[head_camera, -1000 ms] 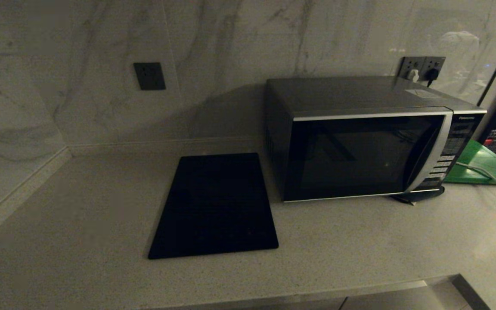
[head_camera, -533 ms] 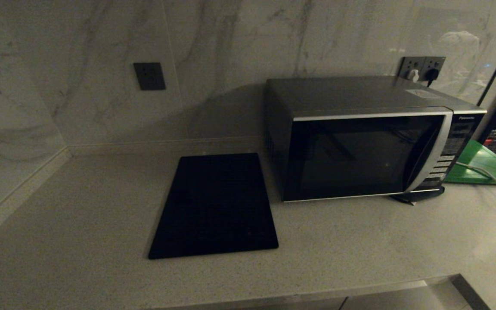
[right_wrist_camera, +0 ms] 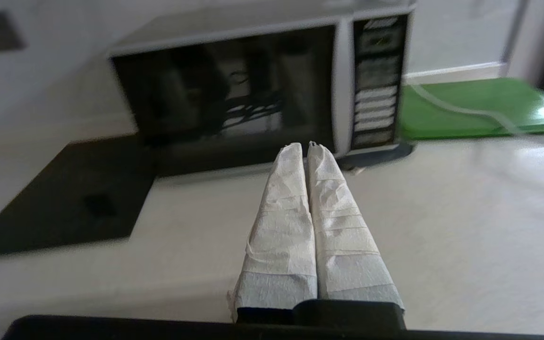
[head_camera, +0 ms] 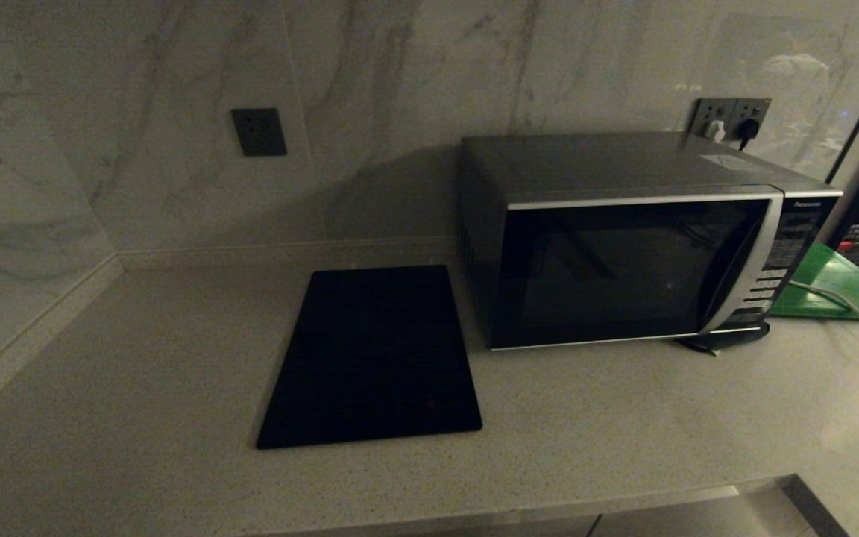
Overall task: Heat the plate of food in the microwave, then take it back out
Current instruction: Open the microwave oven
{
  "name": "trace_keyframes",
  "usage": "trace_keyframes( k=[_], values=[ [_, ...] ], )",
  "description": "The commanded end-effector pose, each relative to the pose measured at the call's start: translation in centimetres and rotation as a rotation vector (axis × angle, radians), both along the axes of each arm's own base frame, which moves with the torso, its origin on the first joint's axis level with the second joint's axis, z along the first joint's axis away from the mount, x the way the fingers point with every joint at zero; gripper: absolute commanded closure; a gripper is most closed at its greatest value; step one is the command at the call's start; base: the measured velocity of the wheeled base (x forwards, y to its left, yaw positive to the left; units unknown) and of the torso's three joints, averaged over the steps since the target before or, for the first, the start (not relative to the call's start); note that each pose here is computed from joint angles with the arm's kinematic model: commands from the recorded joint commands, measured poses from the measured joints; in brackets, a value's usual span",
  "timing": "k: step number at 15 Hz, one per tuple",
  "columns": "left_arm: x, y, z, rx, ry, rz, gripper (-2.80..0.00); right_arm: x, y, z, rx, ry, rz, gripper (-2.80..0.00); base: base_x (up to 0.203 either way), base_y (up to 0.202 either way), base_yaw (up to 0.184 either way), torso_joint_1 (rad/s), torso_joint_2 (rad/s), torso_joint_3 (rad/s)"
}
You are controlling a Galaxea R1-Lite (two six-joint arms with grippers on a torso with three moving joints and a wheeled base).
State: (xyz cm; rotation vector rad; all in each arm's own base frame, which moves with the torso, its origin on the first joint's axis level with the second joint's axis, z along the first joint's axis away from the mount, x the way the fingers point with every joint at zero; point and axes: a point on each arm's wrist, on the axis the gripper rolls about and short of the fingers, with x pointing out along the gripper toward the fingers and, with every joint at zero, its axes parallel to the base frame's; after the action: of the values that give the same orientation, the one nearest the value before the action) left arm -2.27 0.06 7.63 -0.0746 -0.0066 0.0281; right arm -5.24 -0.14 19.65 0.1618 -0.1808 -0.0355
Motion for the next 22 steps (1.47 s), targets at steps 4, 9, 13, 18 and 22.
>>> trace_keyframes(
  k=[4,9,13,18,22],
  values=[
    [0.0,0.0,0.0,-0.001,-0.001,0.001,0.00,6.3,-0.5,5.8,0.014,0.183,-0.218,0.00,0.000,0.000,0.000,0.000,0.00,0.000],
    [0.0,0.0,0.0,-0.001,-0.001,0.001,0.00,14.2,-1.0,6.6,0.002,0.323,-0.489,0.00,0.000,0.000,0.000,0.000,0.00,0.000],
    [0.0,0.0,0.0,-0.001,-0.001,0.000,0.00,19.2,-1.3,4.7,-0.092,0.487,-0.690,0.00,0.000,0.000,0.000,0.000,0.00,0.000],
    [0.0,0.0,0.0,-0.001,-0.001,0.000,0.00,24.4,-1.2,2.2,-0.202,0.581,-0.825,0.00,0.000,0.000,0.000,0.000,0.00,0.000],
    [0.0,0.0,0.0,-0.001,-0.001,0.000,0.00,28.7,0.4,-0.3,-0.182,0.485,-0.918,0.00,0.000,0.000,0.000,0.000,0.00,0.000]
  ],
)
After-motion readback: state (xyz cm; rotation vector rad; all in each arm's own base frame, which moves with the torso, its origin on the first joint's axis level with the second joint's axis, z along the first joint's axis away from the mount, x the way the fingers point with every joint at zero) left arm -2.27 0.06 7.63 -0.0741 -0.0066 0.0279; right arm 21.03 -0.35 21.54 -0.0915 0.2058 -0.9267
